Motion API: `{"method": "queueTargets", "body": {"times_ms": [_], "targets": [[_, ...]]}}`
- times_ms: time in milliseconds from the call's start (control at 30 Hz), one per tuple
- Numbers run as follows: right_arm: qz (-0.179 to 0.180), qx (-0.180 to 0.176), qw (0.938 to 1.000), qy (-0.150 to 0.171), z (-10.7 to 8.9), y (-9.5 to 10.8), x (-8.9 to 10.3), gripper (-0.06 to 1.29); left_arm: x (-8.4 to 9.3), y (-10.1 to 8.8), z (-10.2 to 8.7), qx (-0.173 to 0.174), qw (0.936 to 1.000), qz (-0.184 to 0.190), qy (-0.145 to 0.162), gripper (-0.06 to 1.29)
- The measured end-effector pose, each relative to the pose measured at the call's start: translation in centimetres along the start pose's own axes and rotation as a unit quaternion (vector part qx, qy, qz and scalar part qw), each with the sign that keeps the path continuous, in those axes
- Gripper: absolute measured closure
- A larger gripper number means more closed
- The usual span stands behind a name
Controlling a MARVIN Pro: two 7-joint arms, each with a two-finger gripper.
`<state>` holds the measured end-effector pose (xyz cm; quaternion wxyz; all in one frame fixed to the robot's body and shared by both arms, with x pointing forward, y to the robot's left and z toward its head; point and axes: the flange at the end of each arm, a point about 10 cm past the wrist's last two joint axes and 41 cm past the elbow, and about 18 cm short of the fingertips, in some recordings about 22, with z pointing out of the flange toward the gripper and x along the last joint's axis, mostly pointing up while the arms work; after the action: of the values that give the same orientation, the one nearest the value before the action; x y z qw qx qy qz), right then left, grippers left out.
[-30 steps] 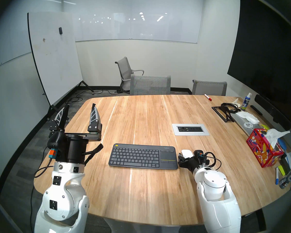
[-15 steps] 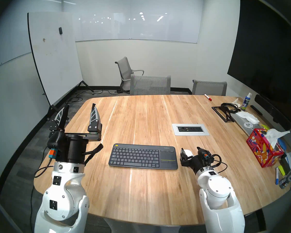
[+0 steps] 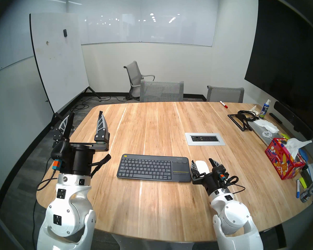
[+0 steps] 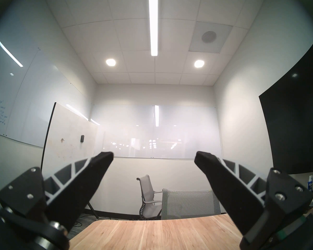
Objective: Put the mouse beside the keyboard
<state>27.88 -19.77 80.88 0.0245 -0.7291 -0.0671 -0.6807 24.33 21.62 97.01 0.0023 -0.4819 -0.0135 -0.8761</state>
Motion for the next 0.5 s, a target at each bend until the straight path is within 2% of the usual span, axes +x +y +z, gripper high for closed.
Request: {"method": "queueTargets", "body": {"times_ms": [333, 500], "targets": [[0.012, 0.026, 0.9982, 0.053, -1.4, 0.3, -0.4, 0.04, 0.0, 0.0, 0.0, 0.0, 1.0, 0.0, 0.0, -0.02], [0.015, 0.038, 0.9967, 0.071, -2.1, -0.3, -0.4, 0.04, 0.0, 0.0, 0.0, 0.0, 1.0, 0.0, 0.0, -0.02]]}}
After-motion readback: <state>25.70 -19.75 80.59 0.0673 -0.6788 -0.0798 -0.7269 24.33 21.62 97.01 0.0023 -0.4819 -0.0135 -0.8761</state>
